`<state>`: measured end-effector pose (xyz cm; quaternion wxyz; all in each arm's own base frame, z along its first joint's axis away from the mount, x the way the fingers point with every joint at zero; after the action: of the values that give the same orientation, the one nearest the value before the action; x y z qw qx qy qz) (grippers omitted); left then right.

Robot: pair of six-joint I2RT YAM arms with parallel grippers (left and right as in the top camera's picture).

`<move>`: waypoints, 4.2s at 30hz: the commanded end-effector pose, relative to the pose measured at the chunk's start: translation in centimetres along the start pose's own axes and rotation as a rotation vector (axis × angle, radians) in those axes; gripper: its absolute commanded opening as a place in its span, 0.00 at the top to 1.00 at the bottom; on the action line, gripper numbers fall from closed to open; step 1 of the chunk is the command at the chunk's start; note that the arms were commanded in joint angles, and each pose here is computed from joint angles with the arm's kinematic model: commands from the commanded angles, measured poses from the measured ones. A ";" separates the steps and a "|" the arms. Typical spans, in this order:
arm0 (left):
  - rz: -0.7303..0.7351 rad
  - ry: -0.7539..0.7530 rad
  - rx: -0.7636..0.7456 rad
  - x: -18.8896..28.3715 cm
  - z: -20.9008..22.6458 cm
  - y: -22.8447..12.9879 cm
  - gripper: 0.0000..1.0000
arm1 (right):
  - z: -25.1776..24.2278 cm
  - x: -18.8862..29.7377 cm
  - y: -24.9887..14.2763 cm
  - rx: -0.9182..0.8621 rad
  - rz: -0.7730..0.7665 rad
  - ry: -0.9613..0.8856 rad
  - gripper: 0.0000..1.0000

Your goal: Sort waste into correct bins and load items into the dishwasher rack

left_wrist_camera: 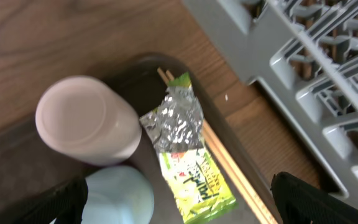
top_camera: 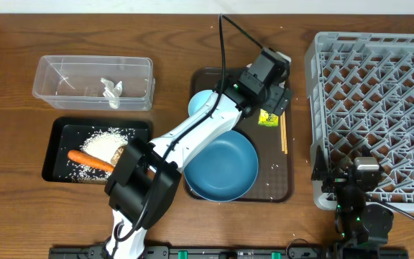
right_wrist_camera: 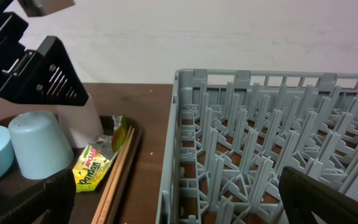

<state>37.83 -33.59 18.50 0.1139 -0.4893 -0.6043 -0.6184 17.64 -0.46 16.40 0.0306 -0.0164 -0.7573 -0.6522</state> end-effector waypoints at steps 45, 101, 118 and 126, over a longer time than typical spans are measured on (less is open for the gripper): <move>-0.010 -0.100 -0.047 -7.1 -2.0 -2.3 0.05 | -0.3 0.0 -0.1 0.014 0.002 -0.015 0.01; -0.043 -0.112 -0.039 -10.3 -2.6 -3.5 0.61 | -0.3 0.0 -0.1 0.014 0.002 -0.015 0.01; -0.089 -0.137 -0.043 -7.8 -3.8 -1.7 0.94 | -0.3 0.0 -0.1 0.014 0.002 -0.015 0.01; -0.134 -0.176 -0.064 -4.6 -6.0 -0.3 0.94 | -0.3 0.0 -0.1 0.014 0.002 -0.015 0.01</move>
<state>37.65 -40.34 12.42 0.0333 -0.5155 -0.6086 -0.6023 17.64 -0.46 16.40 0.0306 -0.0164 -0.7573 -0.6522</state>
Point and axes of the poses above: each gripper's point midway between its finger pads, its own x axis back along the fingers, its own z axis along the line the jaws close on, y = z × x, the point moved 7 cm from there along x, back along the fingers, and after that the axes turned 9 degrees about x, right-handed, at the moved point
